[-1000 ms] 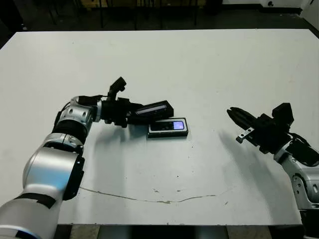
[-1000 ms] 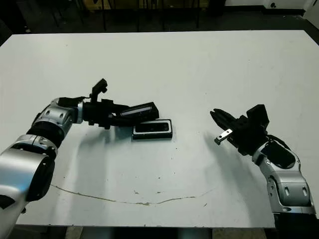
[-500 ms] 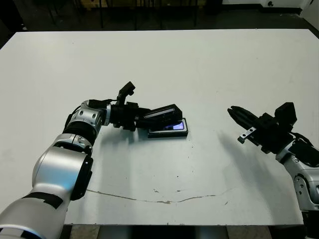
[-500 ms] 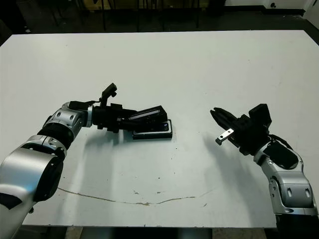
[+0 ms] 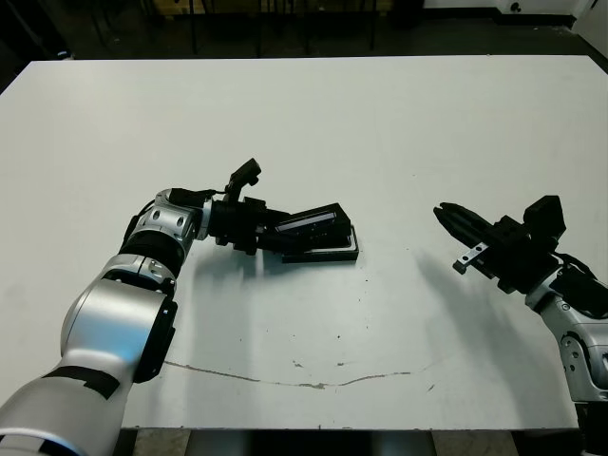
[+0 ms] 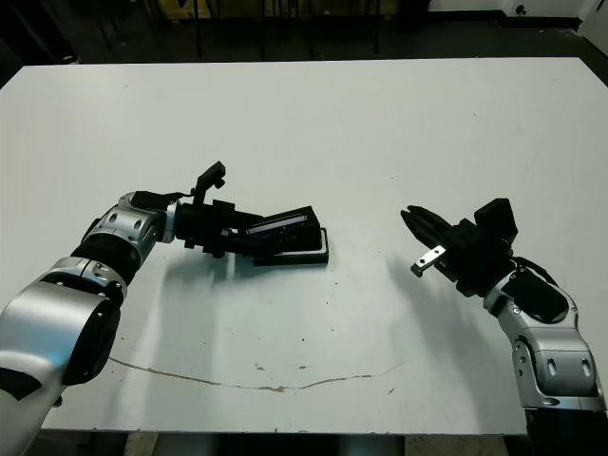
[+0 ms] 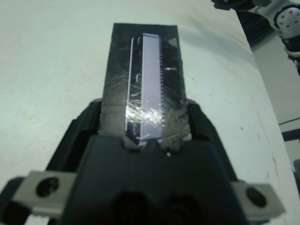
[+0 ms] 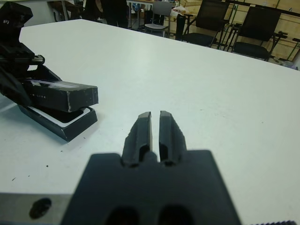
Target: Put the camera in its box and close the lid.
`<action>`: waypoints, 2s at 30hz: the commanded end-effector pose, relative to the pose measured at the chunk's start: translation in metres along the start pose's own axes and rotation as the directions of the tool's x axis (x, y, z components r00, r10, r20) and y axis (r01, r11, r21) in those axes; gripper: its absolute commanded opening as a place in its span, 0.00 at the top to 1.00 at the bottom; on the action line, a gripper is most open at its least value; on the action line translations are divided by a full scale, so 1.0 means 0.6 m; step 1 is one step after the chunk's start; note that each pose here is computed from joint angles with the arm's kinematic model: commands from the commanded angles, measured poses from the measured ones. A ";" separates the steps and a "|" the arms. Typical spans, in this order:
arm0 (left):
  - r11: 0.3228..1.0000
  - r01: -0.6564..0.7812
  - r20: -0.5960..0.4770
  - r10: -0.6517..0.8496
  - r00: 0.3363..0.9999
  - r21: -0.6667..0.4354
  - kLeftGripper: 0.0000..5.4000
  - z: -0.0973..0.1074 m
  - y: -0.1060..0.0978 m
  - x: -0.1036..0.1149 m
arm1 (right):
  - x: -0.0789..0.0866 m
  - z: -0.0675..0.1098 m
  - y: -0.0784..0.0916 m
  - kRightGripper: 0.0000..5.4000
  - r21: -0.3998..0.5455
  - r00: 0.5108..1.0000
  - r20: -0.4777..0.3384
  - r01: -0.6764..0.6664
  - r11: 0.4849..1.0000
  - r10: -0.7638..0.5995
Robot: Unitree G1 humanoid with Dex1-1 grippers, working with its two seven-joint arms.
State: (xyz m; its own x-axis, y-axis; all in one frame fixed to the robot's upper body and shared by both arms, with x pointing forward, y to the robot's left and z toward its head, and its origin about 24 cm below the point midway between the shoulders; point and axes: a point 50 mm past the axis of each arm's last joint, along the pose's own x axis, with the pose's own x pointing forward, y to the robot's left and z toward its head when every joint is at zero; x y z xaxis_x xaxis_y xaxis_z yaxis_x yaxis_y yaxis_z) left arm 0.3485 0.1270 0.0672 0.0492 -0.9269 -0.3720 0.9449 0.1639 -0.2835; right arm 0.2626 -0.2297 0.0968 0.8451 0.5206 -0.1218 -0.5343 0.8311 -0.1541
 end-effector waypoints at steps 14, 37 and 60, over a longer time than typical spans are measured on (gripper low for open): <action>0.997 0.065 -0.224 -0.054 0.973 0.041 0.49 -0.056 -0.015 0.028 | -0.014 -0.012 -0.002 1.00 -0.004 0.999 -0.033 0.016 1.000 -0.016; 0.968 0.080 -0.418 0.028 0.908 0.239 0.49 -0.040 -0.011 0.048 | -0.017 -0.016 -0.004 1.00 0.008 0.999 -0.036 0.007 1.000 -0.006; 0.994 0.001 -0.300 0.032 0.953 0.110 0.49 -0.070 -0.020 0.070 | -0.015 -0.016 -0.002 1.00 0.019 0.999 -0.037 -0.001 1.000 0.002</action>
State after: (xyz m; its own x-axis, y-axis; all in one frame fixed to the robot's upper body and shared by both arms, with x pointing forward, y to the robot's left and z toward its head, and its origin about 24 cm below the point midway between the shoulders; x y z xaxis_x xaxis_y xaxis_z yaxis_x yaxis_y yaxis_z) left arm 0.3491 0.1014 0.0609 0.0602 -0.8207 -0.5681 0.9937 0.1029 -0.0433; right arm 0.2572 -0.2340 0.0930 0.8431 0.5216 -0.1306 -0.5366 0.8319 -0.1413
